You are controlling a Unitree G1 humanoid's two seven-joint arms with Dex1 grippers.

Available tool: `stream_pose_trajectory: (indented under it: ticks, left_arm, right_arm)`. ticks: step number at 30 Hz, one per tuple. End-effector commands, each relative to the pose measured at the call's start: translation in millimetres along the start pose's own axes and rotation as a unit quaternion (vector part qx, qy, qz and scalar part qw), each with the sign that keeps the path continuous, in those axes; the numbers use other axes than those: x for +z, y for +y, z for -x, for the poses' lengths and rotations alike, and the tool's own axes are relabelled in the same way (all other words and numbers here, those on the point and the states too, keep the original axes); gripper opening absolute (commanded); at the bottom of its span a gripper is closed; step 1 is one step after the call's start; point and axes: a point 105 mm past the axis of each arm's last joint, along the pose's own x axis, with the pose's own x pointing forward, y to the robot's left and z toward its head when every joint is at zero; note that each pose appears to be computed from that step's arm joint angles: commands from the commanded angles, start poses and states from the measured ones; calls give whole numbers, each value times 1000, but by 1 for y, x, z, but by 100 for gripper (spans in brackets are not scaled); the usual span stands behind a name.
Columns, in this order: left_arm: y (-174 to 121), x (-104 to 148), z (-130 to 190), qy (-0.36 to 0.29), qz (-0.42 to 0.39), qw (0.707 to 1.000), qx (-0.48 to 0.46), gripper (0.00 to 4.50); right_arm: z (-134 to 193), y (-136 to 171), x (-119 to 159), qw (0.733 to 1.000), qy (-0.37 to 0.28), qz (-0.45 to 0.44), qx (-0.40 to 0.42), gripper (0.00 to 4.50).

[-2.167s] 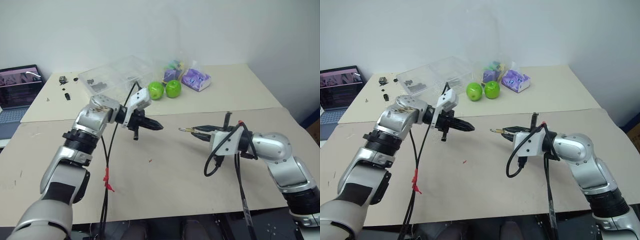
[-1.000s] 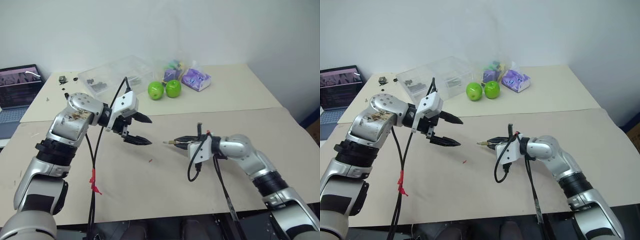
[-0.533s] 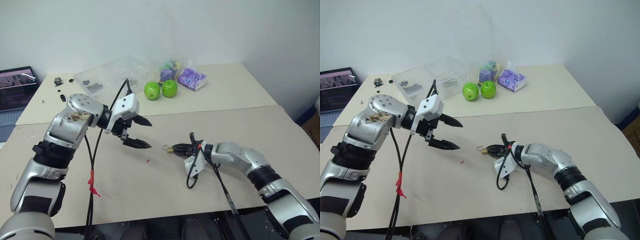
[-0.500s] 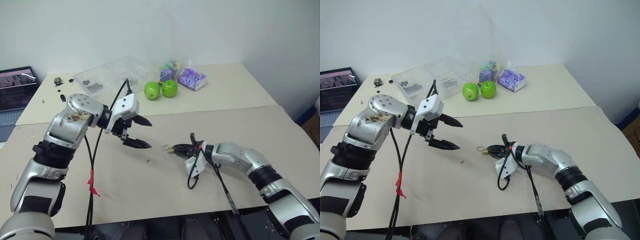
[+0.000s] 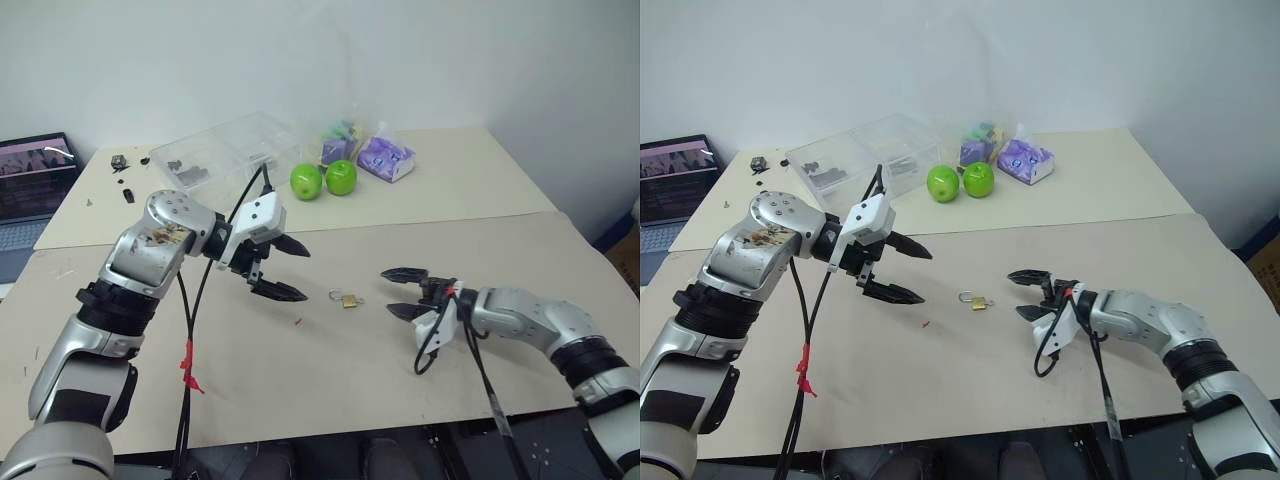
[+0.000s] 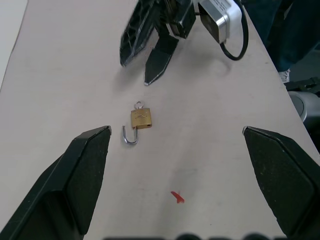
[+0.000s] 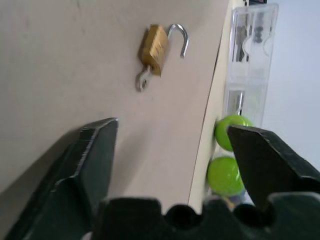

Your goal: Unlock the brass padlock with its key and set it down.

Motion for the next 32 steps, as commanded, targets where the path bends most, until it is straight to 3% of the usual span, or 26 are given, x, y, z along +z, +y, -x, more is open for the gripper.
stream_pose_trajectory:
  ticks: [1,3,5,7,9,11,14,17,20,32]
  left_arm:
    - [3,5,4,-2,-22,1000,11,450]
    - [3,3,4,-10,-22,1000,19,450]
    - [3,7,3,-36,-26,999,25,450]
    - [5,12,4,-72,-25,996,40,450]
    - [7,14,4,-94,-34,993,57,450]
    - [3,10,4,-100,-43,992,61,450]
    - [-2,9,3,-116,-29,990,68,450]
    - [-4,2,9,-110,-33,989,92,450]
    - [-1,-7,19,-102,-25,986,126,450]
    - [3,-31,34,-65,-12,975,210,450]
  right_arm:
    - [27,-9,-18,997,44,-59,3,444]
    - [34,-14,-22,971,59,-231,1,444]
    - [39,-22,-8,894,12,-449,15,444]
    - [47,-39,13,810,-55,-582,46,444]
    - [54,-55,33,766,-102,-631,76,444]
    - [58,-71,47,744,-132,-649,88,444]
    - [62,-82,57,726,-145,-665,98,444]
    - [63,-87,59,733,-135,-660,96,444]
    - [63,-81,51,747,-108,-651,88,444]
    - [66,-53,10,747,-43,-661,59,444]
